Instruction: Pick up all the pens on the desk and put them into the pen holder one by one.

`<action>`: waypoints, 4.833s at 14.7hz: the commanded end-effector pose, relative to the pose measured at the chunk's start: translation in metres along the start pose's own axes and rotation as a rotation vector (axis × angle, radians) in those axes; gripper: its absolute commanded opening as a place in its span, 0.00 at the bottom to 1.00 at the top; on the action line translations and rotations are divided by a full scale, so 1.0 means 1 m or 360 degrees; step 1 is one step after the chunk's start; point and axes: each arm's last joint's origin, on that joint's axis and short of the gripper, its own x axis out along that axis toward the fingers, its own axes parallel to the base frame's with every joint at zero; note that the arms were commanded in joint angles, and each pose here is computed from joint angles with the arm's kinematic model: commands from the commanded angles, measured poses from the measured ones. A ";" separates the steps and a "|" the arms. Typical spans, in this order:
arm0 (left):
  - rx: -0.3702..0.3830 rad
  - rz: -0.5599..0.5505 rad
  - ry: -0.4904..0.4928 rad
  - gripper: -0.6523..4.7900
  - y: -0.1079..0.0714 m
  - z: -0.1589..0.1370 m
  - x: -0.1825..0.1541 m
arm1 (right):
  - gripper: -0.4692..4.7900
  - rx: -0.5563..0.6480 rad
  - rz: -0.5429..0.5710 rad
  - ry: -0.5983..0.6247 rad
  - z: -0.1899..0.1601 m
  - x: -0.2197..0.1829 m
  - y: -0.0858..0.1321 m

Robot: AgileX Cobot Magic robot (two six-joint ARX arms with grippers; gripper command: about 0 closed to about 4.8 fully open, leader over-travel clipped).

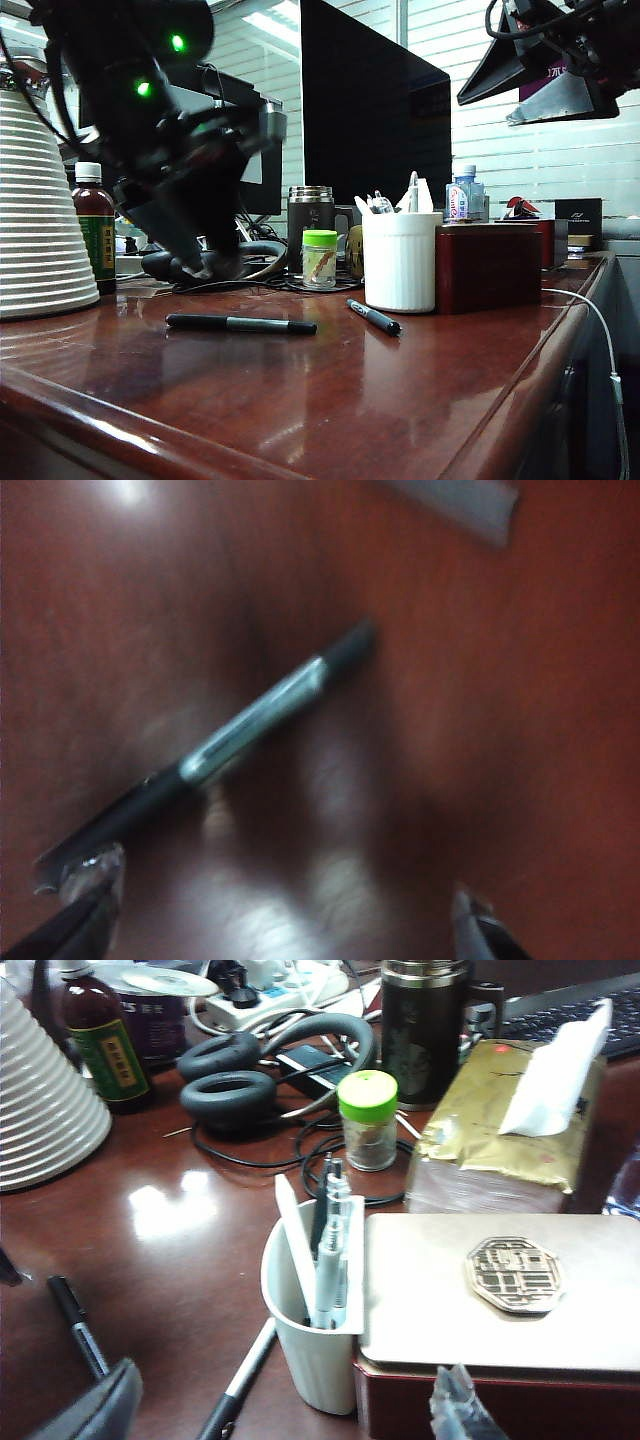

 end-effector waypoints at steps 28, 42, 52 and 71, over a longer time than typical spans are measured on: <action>-0.0448 -0.0136 -0.1878 0.11 0.023 0.092 -0.042 | 0.79 -0.0141 -0.0076 -0.0167 0.016 -0.009 0.007; -0.0497 -0.0055 -0.1969 0.11 -0.011 0.106 0.072 | 0.79 -0.0252 -0.0345 -0.0295 0.029 -0.041 -0.004; -0.0567 0.0018 -0.1758 0.42 -0.005 0.095 0.103 | 0.79 -0.0285 -0.0353 -0.0294 0.030 -0.041 -0.004; -0.0950 -0.0120 -0.0627 0.93 -0.023 0.049 -0.003 | 0.79 -0.0122 0.0094 0.0194 -0.010 -0.002 0.010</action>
